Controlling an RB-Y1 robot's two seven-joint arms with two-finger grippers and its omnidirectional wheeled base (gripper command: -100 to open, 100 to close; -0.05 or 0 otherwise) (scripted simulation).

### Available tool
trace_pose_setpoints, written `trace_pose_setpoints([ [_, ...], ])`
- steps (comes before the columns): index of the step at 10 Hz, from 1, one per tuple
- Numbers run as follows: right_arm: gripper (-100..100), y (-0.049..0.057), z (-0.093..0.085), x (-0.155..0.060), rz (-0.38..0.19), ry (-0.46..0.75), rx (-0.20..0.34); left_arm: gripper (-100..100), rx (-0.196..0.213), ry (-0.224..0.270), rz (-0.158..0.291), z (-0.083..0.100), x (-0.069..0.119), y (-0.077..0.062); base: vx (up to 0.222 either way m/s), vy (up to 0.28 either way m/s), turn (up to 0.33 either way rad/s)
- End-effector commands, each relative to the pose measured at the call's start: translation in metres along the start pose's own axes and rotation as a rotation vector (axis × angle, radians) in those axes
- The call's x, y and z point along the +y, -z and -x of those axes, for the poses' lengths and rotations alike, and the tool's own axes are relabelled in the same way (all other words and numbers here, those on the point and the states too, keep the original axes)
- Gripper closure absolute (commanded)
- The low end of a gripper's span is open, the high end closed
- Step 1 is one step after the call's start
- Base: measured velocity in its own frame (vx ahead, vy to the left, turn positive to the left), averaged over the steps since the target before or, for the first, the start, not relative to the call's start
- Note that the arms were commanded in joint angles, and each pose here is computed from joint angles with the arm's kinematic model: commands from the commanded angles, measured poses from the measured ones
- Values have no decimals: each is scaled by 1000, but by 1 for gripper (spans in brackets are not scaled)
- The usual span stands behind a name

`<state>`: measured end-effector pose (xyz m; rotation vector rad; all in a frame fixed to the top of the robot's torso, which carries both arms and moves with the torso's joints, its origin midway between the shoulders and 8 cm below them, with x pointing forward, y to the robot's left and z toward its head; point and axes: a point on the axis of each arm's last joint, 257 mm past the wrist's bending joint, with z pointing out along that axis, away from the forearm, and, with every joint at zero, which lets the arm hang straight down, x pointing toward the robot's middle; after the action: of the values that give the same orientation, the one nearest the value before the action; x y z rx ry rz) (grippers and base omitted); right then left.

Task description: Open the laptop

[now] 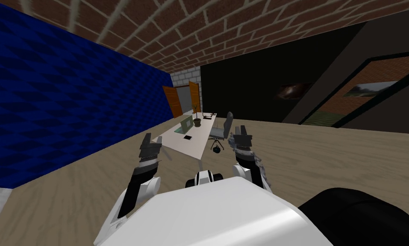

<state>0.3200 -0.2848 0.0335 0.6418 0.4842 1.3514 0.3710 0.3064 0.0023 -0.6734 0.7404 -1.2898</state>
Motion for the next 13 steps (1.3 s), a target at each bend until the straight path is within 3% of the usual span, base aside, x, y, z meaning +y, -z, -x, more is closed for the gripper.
trace_pose_setpoints([
  [1,0,0,0,0,0,0,0,-100,8,-67,35,17,24,-8,-42,97,-174],
  [5,0,0,0,0,0,0,0,-100,5,-123,73,35,48,-14,-20,66,-105],
  [7,0,0,0,0,0,0,0,-100,-5,-181,97,54,65,-24,-30,76,-163],
  [8,0,0,0,0,0,0,0,-100,-6,-181,106,55,69,-23,-30,72,-81],
  [13,0,0,0,0,0,0,0,-100,-46,-296,164,102,101,-44,-35,68,-170],
])
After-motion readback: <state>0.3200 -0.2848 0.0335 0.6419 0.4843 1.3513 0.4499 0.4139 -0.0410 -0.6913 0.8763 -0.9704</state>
